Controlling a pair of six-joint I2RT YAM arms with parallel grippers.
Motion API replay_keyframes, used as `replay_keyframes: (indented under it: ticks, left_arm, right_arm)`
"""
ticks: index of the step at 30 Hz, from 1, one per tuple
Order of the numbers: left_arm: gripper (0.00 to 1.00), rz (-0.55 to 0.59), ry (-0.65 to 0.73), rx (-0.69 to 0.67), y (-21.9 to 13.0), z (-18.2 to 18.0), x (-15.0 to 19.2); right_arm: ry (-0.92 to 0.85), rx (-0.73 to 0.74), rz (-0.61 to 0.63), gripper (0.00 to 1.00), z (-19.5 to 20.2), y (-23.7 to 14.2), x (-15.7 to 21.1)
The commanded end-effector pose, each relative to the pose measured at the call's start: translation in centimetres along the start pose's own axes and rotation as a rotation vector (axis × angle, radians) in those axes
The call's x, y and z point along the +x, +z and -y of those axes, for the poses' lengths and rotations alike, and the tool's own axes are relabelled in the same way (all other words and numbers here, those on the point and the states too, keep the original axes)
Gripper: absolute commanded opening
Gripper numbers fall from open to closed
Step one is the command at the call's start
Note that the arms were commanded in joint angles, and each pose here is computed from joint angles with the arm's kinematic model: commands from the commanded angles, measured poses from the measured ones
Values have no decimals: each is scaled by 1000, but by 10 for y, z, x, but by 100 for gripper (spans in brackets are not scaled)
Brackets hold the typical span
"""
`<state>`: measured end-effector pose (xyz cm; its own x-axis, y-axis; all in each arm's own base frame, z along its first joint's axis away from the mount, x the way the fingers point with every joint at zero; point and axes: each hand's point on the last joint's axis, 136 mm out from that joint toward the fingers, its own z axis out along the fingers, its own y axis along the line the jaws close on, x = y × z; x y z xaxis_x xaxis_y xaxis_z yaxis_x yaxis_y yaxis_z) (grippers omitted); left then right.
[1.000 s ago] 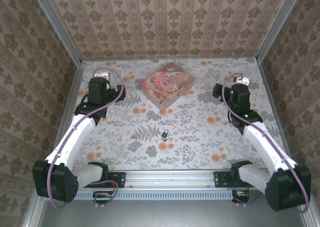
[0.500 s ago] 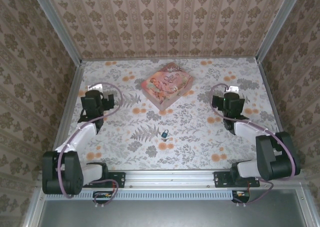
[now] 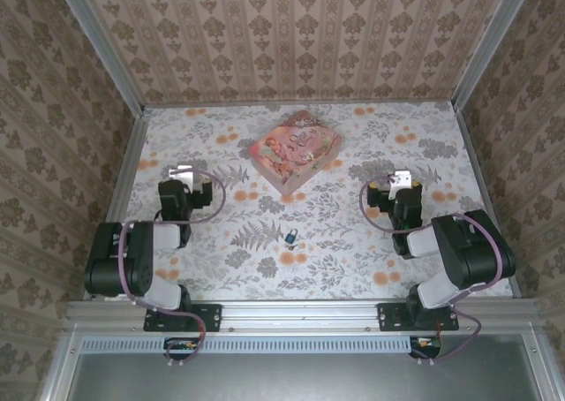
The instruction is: Unlock a padlock with a key
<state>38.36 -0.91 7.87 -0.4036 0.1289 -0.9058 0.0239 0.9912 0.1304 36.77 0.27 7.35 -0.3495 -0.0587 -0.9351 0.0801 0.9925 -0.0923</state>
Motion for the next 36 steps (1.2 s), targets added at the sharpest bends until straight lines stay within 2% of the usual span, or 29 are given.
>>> replay_keyframes:
  ticks: [1,4,36]
  left_arm:
    - [100,57,3,18,6,0,-19]
    - [100,45,-36,47,10,-5,-20]
    - [100,53,-29,33,9,-6,-20]
  right_arm:
    - [22,-60,92,99,-5,8,-35]
    - [96,-49,-1,100,8,24,-32]
    - [88,-65,11,99,6,22,-34]
